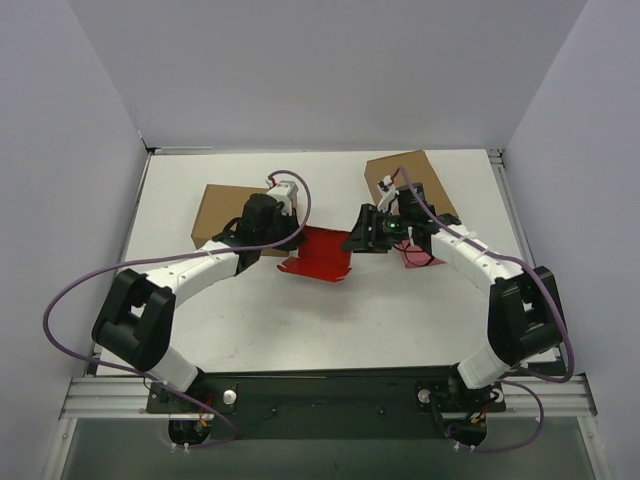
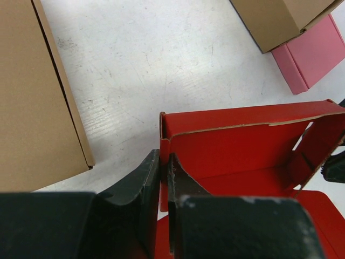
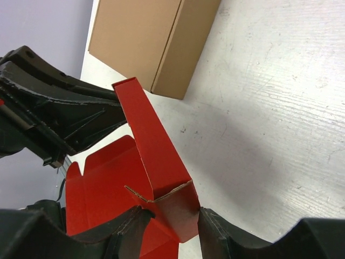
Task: Fold the paper box
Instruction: Fold the paper box at the center of the board.
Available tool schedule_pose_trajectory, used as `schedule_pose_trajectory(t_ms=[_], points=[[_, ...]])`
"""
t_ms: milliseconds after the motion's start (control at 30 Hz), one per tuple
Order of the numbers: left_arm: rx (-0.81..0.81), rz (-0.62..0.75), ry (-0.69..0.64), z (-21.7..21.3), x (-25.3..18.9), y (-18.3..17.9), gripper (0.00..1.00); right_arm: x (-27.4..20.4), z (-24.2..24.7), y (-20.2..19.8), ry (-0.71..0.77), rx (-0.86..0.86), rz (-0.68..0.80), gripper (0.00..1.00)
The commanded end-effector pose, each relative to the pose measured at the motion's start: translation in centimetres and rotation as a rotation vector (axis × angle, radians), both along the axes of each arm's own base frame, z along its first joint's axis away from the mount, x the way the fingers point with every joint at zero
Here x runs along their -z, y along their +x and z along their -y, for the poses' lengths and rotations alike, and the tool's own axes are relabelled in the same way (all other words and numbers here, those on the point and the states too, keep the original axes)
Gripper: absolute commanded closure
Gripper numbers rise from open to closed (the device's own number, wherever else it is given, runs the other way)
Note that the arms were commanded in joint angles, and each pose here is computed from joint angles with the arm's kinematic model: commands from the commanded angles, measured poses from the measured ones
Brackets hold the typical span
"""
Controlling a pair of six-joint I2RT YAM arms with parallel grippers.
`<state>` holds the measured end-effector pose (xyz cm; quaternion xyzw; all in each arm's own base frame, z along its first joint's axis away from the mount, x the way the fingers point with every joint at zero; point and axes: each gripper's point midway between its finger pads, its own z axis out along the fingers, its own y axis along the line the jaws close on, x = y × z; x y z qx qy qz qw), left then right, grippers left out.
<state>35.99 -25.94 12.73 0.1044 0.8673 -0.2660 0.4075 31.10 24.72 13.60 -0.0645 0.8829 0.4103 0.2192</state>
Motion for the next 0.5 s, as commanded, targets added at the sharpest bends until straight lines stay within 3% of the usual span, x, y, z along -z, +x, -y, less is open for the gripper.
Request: schedule_pose_trajectory(t_ms=[0,233,467], points=[[0.093,0.095,-0.110,2.7,-4.7,-1.1,1.00,0.3,-0.7,1.1,-0.036,-0.027,0.063,0.57],[0.141,0.110,-0.133,3.8,-5.2,-2.0,1.00,1.4,-1.0,1.2,-0.067,-0.029,0.068,0.60],[0.157,0.114,-0.138,4.6,-5.3,-2.5,1.00,2.2,-0.9,1.8,-0.080,0.003,0.064,0.76]])
